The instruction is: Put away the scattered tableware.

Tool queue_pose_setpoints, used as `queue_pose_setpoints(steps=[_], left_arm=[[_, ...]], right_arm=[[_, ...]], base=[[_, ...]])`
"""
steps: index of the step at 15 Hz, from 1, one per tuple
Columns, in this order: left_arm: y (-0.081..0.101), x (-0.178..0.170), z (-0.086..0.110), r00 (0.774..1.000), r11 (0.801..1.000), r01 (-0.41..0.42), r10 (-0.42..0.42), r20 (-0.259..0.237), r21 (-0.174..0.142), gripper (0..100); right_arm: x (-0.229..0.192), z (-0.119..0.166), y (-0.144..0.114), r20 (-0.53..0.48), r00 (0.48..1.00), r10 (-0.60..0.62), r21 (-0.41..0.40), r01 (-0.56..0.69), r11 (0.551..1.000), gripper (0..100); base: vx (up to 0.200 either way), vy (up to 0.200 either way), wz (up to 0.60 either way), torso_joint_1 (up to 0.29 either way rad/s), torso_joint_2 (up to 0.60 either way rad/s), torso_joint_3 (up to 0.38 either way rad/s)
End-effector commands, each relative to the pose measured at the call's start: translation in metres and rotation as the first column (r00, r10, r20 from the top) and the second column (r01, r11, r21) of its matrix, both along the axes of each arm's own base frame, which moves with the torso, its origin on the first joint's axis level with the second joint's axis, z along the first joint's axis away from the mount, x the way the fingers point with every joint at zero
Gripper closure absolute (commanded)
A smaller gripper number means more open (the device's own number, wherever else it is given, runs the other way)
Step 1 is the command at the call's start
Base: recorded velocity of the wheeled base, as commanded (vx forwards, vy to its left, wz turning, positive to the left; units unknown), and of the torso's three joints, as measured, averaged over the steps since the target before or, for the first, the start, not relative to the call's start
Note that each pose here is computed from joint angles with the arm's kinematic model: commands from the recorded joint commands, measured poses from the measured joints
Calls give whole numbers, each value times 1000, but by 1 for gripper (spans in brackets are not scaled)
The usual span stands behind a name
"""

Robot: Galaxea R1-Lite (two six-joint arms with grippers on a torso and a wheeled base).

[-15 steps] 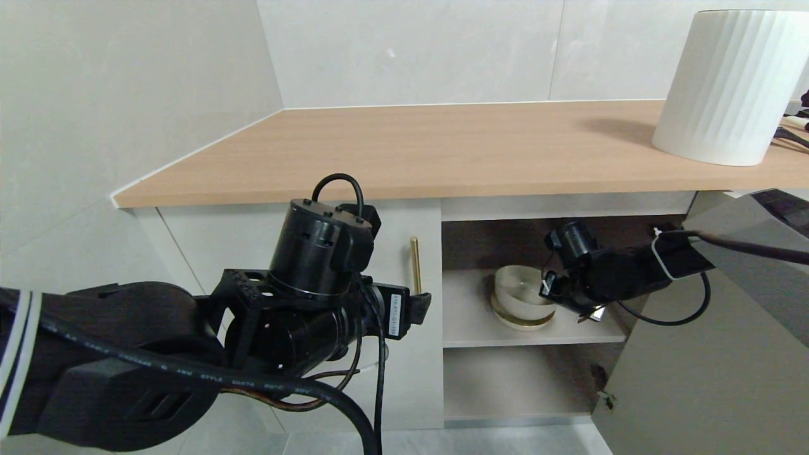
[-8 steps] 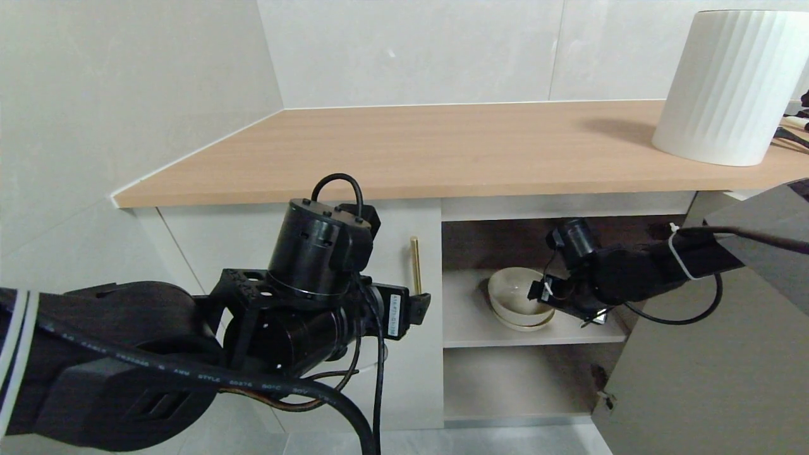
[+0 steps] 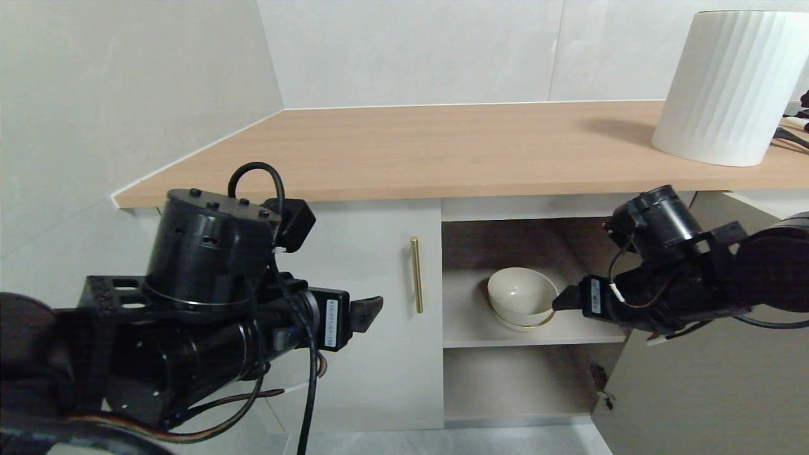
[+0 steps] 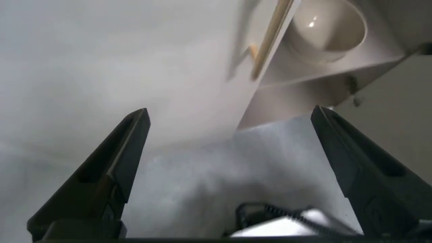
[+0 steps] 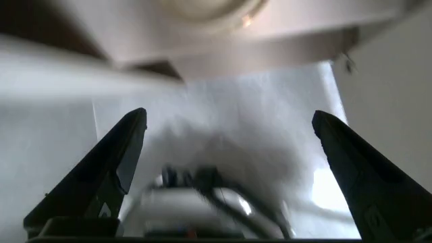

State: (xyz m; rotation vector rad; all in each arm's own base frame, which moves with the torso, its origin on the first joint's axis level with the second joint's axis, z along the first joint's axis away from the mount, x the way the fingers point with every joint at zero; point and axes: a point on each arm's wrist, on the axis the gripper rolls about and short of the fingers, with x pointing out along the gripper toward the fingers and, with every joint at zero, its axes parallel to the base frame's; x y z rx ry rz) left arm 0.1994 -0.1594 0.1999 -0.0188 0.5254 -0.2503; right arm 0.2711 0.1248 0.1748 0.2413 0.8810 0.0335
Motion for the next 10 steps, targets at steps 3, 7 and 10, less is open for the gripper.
queue_pose_setpoints(steps=[3,7,10], left_arm=[[20,-23,8,1000,1000,2,-1,28,-16,0],[17,-22,3,1000,1000,10,-10,1,8,0],[16,-21,1,1000,1000,10,-10,-5,13,0]], right_arm=[[-62,36,-15,54,997,62,28,-64,998,0],[-68,31,3,42,990,135,4,-135,991,0],[-65,26,6,28,991,132,-8,-132,991,0]], base=[[-200,0,0,2,2,-1],[-200,0,0,-2,5,4],[-200,0,0,1,2,5]])
